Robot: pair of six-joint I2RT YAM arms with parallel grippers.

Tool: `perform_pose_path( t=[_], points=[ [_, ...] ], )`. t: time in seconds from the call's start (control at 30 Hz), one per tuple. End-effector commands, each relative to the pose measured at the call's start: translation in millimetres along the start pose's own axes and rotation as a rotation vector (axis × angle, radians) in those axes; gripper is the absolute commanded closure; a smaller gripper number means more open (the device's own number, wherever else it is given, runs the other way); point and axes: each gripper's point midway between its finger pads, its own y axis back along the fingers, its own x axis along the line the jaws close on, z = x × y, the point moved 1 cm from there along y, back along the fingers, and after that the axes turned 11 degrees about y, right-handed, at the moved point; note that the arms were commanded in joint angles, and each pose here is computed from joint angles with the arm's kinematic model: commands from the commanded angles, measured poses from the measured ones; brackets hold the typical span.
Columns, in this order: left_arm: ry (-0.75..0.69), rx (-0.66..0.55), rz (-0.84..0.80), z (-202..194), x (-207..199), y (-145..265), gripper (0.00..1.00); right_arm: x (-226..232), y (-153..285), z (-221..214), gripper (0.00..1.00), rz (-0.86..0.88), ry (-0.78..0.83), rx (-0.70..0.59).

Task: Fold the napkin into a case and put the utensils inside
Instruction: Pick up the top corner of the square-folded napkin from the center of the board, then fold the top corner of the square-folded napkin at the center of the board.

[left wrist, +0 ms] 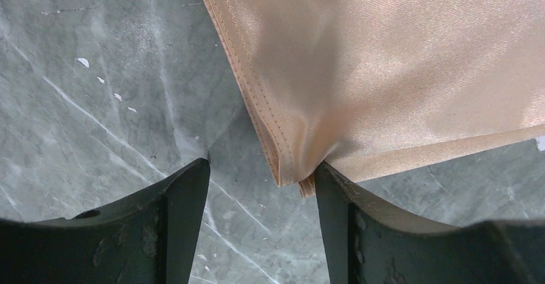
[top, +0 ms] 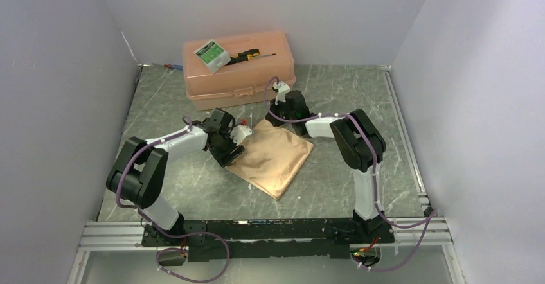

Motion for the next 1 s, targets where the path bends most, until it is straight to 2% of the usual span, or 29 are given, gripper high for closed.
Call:
perform_pose_path(
  t=[0.0,0.4,0.67,0.97],
  points=[
    [-0.018,0.014,0.064,-5.1,11.0,-5.1,0.34,2.8,17.6,44.3,1.0,-0.007,0.055,-0.116],
    [-0.017,0.008,0.065,-1.9,11.3,-1.7,0.35,27.7,64.9,41.4,1.0,0.042,0.029,-0.138],
    [-0.014,-0.004,0.056,2.7,10.0,2.3,0.34,70.9,119.6,1.3,1.0,0.091,-0.029,-0.103],
    [-0.008,-0.022,0.047,8.1,8.0,9.0,0.34,108.9,158.5,-44.0,1.0,0.117,-0.03,-0.009]
  ],
)
